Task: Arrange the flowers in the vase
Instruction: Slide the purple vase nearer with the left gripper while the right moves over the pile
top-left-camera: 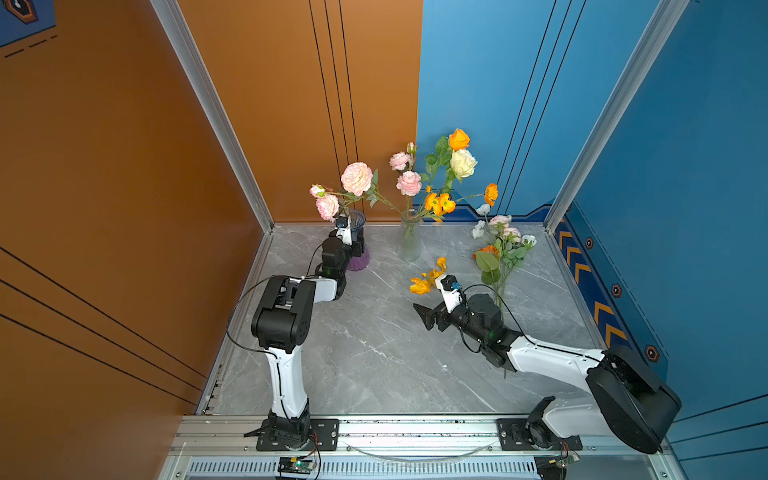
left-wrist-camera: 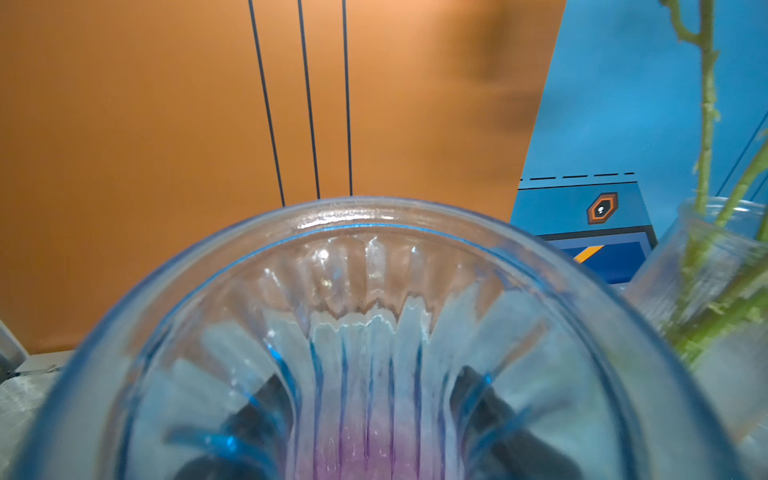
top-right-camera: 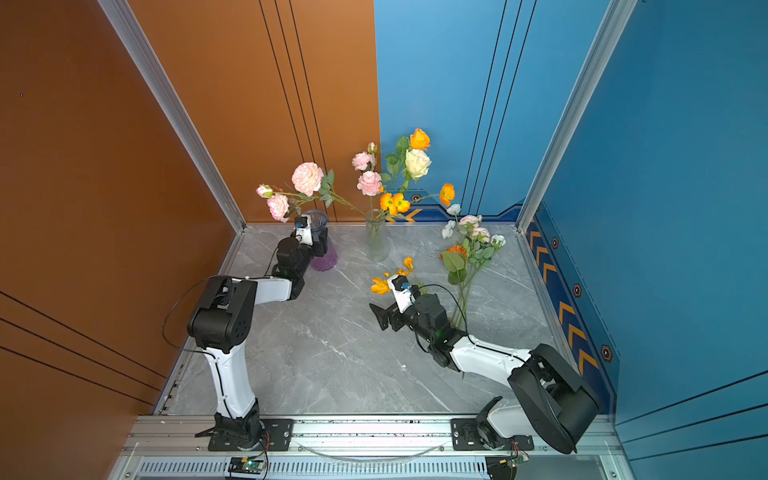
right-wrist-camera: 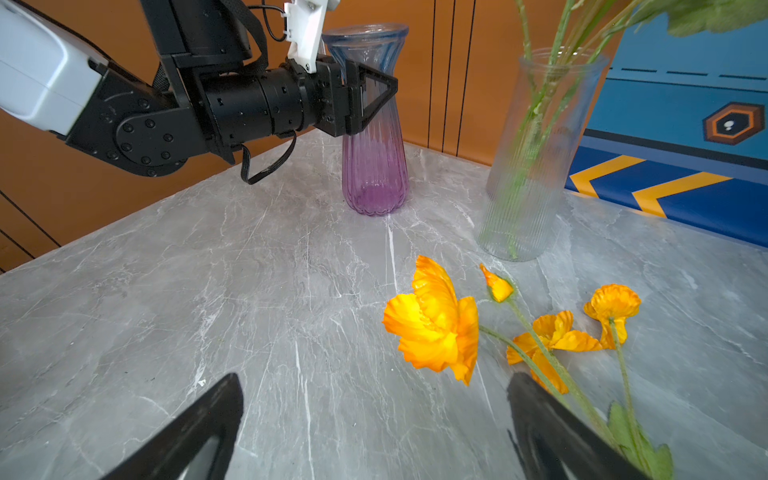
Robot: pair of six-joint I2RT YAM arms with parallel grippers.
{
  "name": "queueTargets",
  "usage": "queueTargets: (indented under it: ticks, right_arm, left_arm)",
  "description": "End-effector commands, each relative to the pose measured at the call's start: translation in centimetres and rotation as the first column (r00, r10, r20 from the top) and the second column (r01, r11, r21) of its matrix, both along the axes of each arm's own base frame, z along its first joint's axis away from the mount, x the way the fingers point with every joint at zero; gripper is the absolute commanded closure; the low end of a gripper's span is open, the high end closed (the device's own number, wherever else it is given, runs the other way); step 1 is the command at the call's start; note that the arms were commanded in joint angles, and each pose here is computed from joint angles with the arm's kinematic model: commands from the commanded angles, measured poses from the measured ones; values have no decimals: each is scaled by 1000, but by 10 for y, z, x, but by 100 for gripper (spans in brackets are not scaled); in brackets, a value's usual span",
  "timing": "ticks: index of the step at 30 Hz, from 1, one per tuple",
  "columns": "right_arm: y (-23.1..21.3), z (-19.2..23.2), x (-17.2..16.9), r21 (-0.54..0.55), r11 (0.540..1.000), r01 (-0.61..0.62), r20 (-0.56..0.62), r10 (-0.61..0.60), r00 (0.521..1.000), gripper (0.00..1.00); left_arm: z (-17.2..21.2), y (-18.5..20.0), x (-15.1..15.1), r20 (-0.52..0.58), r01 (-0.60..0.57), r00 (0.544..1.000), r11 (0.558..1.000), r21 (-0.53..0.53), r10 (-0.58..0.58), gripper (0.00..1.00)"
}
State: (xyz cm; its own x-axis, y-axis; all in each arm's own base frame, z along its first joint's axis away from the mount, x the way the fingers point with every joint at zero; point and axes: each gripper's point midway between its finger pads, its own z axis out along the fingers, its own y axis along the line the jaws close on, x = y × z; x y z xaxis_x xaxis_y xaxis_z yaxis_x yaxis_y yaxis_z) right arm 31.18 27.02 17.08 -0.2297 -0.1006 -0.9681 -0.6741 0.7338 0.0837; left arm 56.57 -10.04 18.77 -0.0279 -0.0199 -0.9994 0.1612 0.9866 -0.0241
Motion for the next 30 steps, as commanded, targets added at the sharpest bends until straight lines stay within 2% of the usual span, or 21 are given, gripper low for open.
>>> queueTargets:
  ticks: [1,7,10,12,15,17,21,25,30]
  right_arm:
    - [5,14,4,21,1000,-16,25,15,1000,0]
    - [0,26,0,44,999,-13,50,10,999,0]
    - [-7,39,-1,77,997,5,64,-10,998,0]
    - [-18,49,3,98,994,54,47,-59,997,0]
    - [-49,49,5,30,978,206,-36,-205,978,0]
    - [-73,40,0,-29,955,296,-106,-297,949,0]
    - [-124,18,-27,-83,884,460,-266,-464,845,0]
    - [-151,4,-59,-116,838,532,-376,-533,758,0]
    - [-175,-11,-79,-143,788,599,-413,-597,688,0]
  left_arm:
    - [47,-7,-15,122,70,990,997,-38,-65,57]
    - [78,-16,-62,168,129,979,989,-72,-115,69]
    - [90,-37,-96,189,188,967,979,-72,-172,75]
    - [96,-56,-122,202,236,955,970,-61,-219,78]
    - [99,-80,-164,213,292,938,954,-59,-274,83]
    - [95,-95,-189,202,332,927,942,-45,-317,84]
    - [85,-133,-234,169,436,887,900,-1,-429,84]
    - [83,-163,-268,167,540,832,842,-21,-529,85]
    - [72,-193,-297,145,628,768,778,13,-623,85]
